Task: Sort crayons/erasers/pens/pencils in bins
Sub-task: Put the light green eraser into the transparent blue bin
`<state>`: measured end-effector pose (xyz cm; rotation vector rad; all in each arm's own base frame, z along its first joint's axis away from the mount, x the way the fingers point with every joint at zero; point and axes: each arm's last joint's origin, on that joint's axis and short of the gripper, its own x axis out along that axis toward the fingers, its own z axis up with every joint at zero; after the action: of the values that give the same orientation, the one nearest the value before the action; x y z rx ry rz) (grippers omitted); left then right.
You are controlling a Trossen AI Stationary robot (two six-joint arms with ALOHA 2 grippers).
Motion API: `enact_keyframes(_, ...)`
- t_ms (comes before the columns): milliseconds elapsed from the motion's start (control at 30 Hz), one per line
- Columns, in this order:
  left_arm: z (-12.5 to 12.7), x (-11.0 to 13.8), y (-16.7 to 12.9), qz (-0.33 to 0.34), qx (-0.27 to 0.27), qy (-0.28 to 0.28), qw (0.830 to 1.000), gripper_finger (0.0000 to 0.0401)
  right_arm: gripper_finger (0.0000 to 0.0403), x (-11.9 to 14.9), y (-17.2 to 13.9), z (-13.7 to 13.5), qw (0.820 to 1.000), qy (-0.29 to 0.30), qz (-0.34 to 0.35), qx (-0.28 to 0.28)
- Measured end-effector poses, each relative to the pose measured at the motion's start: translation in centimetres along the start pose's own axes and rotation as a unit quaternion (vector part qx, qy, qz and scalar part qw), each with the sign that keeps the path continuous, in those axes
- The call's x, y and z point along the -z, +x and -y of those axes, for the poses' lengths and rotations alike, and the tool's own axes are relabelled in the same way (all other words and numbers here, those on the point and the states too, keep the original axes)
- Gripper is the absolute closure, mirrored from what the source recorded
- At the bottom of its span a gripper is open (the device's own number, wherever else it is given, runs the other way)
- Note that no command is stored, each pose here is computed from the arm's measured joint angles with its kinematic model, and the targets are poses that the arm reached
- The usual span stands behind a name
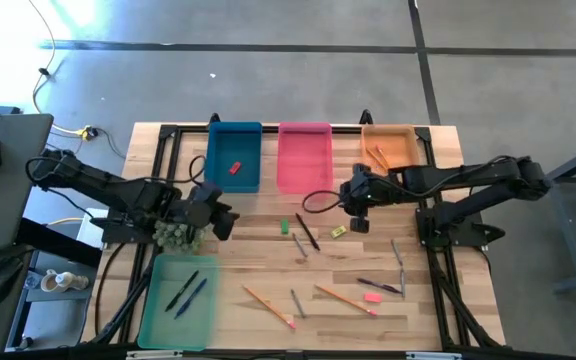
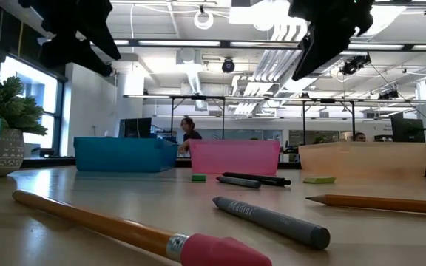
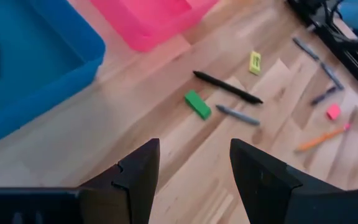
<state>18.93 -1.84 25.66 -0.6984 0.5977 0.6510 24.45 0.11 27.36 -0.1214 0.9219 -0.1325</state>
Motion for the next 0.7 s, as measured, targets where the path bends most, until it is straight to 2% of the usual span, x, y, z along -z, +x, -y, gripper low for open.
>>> enact_keyframes(133,-0.3,-0.5,0.2,0.006,-0.009,-0.016,1.0,0.0215,0.0283,0.0,1.5,-0.3,0.999,-0.041,-0.026,-0.006)
enact_keyframes(300,-0.6,-0.9,0.4,0.012,-0.018,-0.027,0.999,0.0215,0.0283,0.3,4.1,-0.8,0.995,-0.065,-0.072,-0.013)
enact_keyframes(567,-1.0,-1.3,0.7,0.018,-0.028,-0.038,0.999,0.0215,0.0283,1.1,7.4,-2.0,0.979,-0.147,-0.131,-0.049)
enact_keyframes(700,-1.0,-1.4,0.7,0.017,-0.028,-0.039,0.999,0.0215,0.0283,1.3,8.3,-2.4,0.974,-0.15,-0.14,-0.093)
